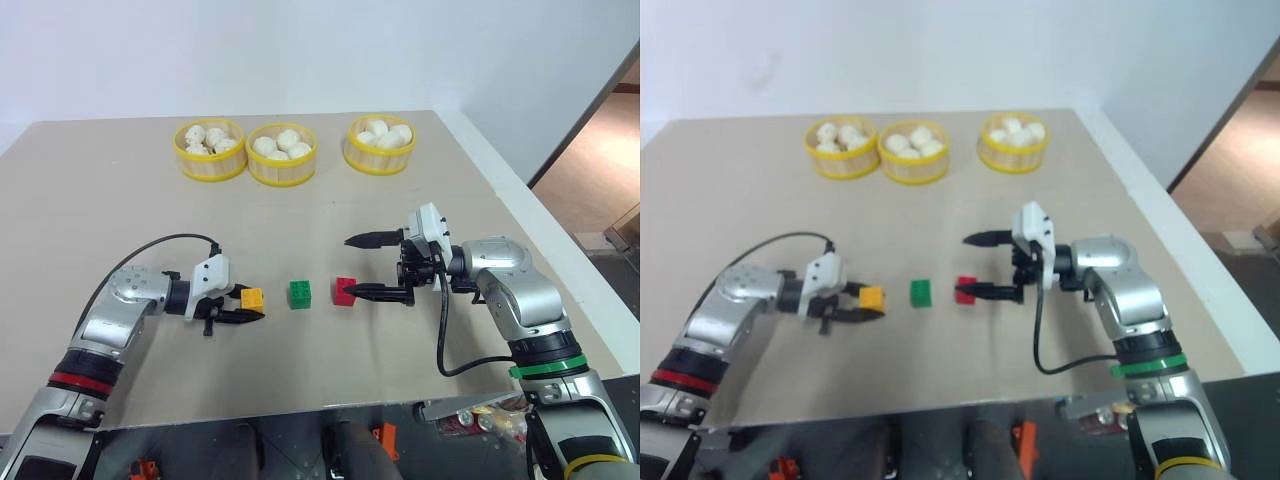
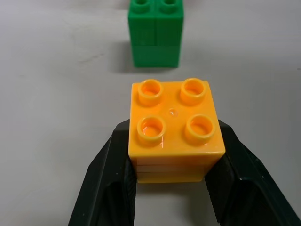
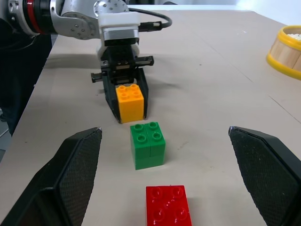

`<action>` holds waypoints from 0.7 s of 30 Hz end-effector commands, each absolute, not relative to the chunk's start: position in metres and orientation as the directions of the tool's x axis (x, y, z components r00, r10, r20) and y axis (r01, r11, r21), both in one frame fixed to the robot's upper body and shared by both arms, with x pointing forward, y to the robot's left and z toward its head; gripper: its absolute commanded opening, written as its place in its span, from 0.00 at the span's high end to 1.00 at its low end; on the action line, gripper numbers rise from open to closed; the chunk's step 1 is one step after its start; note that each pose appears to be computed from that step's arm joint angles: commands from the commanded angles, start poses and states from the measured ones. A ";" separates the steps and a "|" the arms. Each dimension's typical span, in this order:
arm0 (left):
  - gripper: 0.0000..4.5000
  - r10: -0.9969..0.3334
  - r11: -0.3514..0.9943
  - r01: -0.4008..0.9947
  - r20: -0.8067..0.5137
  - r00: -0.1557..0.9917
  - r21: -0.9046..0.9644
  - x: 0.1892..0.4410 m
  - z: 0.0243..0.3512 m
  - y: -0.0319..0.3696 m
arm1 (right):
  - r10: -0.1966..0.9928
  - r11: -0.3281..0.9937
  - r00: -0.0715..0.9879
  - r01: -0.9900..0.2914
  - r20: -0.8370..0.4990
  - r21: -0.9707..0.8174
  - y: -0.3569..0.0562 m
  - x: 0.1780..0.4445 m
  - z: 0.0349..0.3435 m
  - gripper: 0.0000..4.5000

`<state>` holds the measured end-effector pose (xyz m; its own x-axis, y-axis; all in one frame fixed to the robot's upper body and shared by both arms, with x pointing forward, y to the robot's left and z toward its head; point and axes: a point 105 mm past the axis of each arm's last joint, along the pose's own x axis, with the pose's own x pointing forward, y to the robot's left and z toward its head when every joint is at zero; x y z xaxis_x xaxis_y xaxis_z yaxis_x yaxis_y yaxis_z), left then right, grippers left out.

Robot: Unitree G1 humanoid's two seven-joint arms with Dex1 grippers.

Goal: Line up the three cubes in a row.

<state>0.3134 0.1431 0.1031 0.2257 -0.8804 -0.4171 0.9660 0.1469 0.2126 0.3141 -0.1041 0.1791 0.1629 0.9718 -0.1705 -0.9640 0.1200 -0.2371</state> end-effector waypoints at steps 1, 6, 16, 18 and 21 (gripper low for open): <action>0.70 -0.875 0.132 0.964 -0.429 0.223 0.232 0.315 0.105 0.143 | 0.973 0.115 0.164 -0.953 -0.161 -0.280 -0.104 0.314 0.188 0.00; 0.70 -0.870 0.091 0.972 -0.458 0.184 0.217 0.308 0.099 0.144 | 0.973 0.112 0.163 -0.953 -0.165 -0.282 -0.104 0.313 0.187 0.00; 0.26 -0.859 0.110 0.962 -0.463 0.218 0.248 0.316 0.112 0.148 | 0.974 0.119 0.167 -0.953 -0.153 -0.278 -0.103 0.312 0.189 0.00; 0.09 -0.867 0.112 0.959 -0.447 0.222 0.259 0.316 0.119 0.147 | 0.975 0.123 0.168 -0.953 -0.145 -0.277 -0.102 0.312 0.191 0.00; 0.00 -0.887 0.115 0.951 -0.402 0.228 0.285 0.308 0.146 0.145 | 0.979 0.182 0.198 -0.956 -0.048 -0.229 -0.103 0.313 0.211 0.00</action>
<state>0.3109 0.1455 0.1162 0.2069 -0.8637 -0.4595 0.9683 0.1136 0.2224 0.3154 -0.1022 0.1849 0.1863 0.9739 -0.1295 -0.9676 0.1590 -0.1960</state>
